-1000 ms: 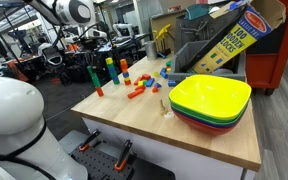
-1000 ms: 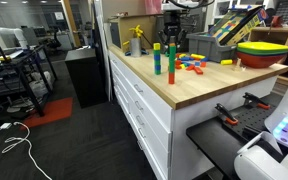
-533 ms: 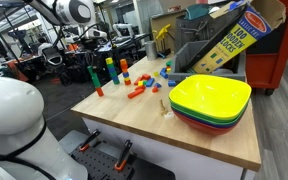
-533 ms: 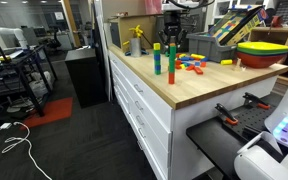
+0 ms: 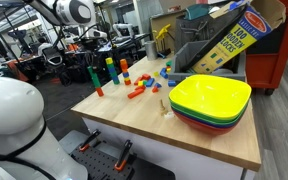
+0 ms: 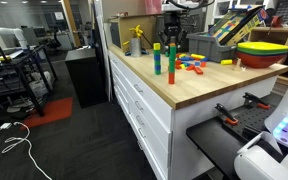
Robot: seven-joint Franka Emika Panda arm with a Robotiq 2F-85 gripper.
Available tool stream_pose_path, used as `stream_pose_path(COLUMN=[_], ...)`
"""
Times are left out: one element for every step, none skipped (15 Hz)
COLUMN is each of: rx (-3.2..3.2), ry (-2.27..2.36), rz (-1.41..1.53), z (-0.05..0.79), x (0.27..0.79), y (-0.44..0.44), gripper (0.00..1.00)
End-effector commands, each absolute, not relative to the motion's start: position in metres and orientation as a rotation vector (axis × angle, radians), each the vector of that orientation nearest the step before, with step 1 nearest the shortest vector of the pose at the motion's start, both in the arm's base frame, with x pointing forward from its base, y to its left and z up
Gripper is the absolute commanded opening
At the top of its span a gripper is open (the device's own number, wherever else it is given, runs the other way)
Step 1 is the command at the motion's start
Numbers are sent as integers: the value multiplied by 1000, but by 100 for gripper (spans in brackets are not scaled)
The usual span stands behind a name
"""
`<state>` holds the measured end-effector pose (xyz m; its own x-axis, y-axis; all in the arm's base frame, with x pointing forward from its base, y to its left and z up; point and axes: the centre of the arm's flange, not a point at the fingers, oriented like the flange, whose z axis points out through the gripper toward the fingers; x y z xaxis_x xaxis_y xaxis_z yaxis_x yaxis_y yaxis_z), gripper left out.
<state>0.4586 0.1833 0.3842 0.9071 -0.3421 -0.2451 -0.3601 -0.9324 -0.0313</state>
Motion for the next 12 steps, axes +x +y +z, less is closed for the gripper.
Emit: stream_pose_path(rx=[-2998,-2999,-2999,-2999,-2999,-2998,-2997,-2997,-2996,-2995,-2995,-2995], ry=[553,554,555,555,555,554,553,550,549,548,546,546], rz=[349,349,348,348,348,348,347,345,346,347,348,349], z=[385,385,384,384,384,385,385,386,386,386,386,386], x=[461,462,462,462,461,462,462,461,461,461,462,461], y=[179,178,178,178,178,178,178,179,179,179,180,181], gripper=[8,8,8,8,8,8,8,8,8,8,8,8])
